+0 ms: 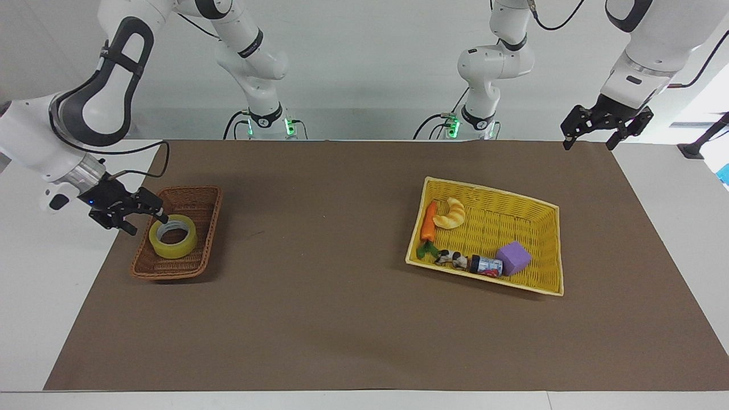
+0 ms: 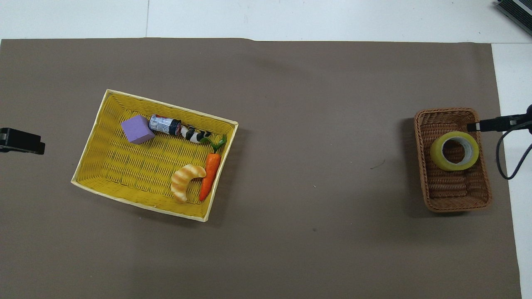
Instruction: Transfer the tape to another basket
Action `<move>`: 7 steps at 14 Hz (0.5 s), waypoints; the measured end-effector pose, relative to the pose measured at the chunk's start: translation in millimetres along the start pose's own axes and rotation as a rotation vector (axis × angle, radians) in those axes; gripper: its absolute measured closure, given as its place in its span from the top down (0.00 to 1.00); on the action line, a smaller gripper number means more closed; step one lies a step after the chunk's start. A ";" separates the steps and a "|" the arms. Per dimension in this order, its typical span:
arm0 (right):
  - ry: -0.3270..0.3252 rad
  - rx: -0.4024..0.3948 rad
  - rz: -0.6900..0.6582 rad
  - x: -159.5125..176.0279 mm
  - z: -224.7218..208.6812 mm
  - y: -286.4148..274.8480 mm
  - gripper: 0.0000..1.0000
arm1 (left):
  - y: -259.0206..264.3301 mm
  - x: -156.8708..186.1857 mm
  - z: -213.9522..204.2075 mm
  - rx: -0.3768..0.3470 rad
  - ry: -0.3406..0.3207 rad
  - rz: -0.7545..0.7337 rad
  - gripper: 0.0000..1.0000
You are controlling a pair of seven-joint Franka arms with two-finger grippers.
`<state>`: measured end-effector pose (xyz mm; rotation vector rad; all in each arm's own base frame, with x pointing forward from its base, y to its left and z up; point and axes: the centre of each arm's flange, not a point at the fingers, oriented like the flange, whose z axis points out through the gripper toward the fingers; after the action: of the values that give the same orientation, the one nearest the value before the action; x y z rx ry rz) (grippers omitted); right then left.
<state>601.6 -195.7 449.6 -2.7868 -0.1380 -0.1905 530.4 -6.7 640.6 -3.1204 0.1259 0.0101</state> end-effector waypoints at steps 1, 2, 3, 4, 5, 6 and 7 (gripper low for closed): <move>0.011 -0.003 0.008 5.1 -6.3 -11.5 1.00 | -0.8 -0.1 0.0 0.000 0.000 -0.001 1.00; 0.016 -0.009 0.008 9.2 -10.4 -22.9 1.00 | -0.7 -0.1 0.0 0.000 0.000 -0.001 1.00; 0.011 -0.026 0.006 13.6 -12.6 -36.3 1.00 | -0.6 0.0 0.0 0.000 0.000 -0.001 1.00; 0.001 -0.055 0.010 17.5 -14.9 -51.3 1.00 | -0.5 0.0 0.0 0.000 0.000 -0.001 1.00; -0.010 -0.094 0.020 21.4 -17.8 -69.9 1.00 | -0.5 0.0 0.0 0.000 0.000 -0.001 1.00; -0.017 -0.135 0.030 25.3 -21.0 -93.4 1.00 | -0.5 0.0 0.0 0.000 0.000 -0.001 1.00; -0.018 -0.167 0.041 28.3 -23.7 -117.6 1.00 | -0.2 0.0 0.0 0.000 0.000 0.000 1.00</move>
<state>612.9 -91.6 514.7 -2.9552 -0.0721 -0.1734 530.4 -6.5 640.6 -3.1205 0.1252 0.0101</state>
